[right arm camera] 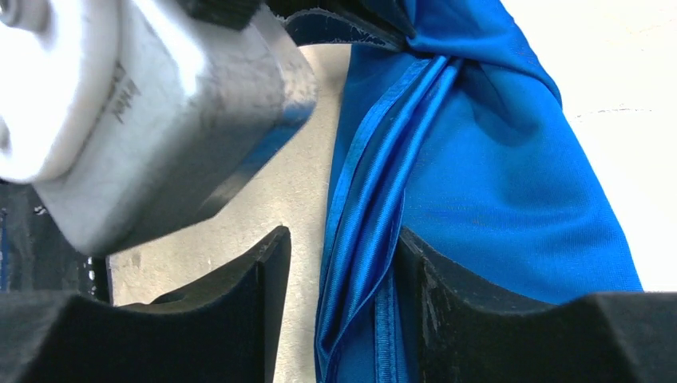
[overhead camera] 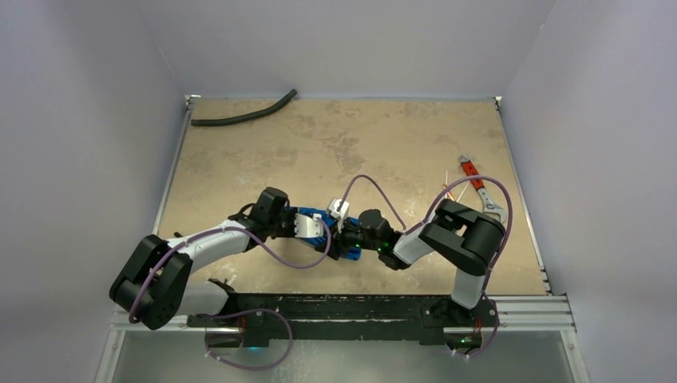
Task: Fold the napkin into a case and place the utensils inside
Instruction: Fold the 2/3-rectangle-folded napkin at the center of the board.
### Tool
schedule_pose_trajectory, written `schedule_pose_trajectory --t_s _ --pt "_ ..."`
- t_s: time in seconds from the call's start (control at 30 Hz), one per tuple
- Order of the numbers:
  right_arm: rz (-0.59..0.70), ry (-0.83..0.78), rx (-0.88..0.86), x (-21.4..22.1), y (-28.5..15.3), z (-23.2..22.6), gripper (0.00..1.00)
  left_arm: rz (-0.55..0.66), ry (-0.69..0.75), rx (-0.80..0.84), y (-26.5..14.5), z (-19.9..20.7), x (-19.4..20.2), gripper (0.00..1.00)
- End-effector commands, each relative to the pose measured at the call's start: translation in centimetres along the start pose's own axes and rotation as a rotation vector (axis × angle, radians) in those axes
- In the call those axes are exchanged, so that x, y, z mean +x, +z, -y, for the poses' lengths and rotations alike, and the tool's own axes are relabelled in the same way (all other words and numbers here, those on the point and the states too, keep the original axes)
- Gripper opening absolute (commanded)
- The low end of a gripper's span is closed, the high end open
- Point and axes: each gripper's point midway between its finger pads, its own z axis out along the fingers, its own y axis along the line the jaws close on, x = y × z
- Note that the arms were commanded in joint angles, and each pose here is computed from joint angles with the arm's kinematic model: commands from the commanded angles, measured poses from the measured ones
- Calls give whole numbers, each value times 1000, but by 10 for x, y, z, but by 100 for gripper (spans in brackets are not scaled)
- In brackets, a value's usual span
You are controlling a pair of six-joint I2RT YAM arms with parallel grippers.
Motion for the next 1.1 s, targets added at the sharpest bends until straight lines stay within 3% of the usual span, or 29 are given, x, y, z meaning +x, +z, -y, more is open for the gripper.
schedule_pose_trajectory --t_s 0.0,0.47,0.6,0.8,0.87,1.07 --pt "152 25 -57 -30 -2 -7 52 7 -28 119 1 35 4 0" --pt "189 27 13 -25 9 9 52 24 -21 124 -1 36 1 0" --pt "189 10 30 -27 12 11 42 26 -22 121 -1 34 0 0" --pt "209 3 -2 -37 10 4 8 30 -24 120 -1 32 -2 0" --pt "195 5 -31 -37 13 -1 5 36 -19 120 -1 31 -4 0" --pt "-5 89 -135 -16 16 -17 2 36 14 90 0 21 -5 0"
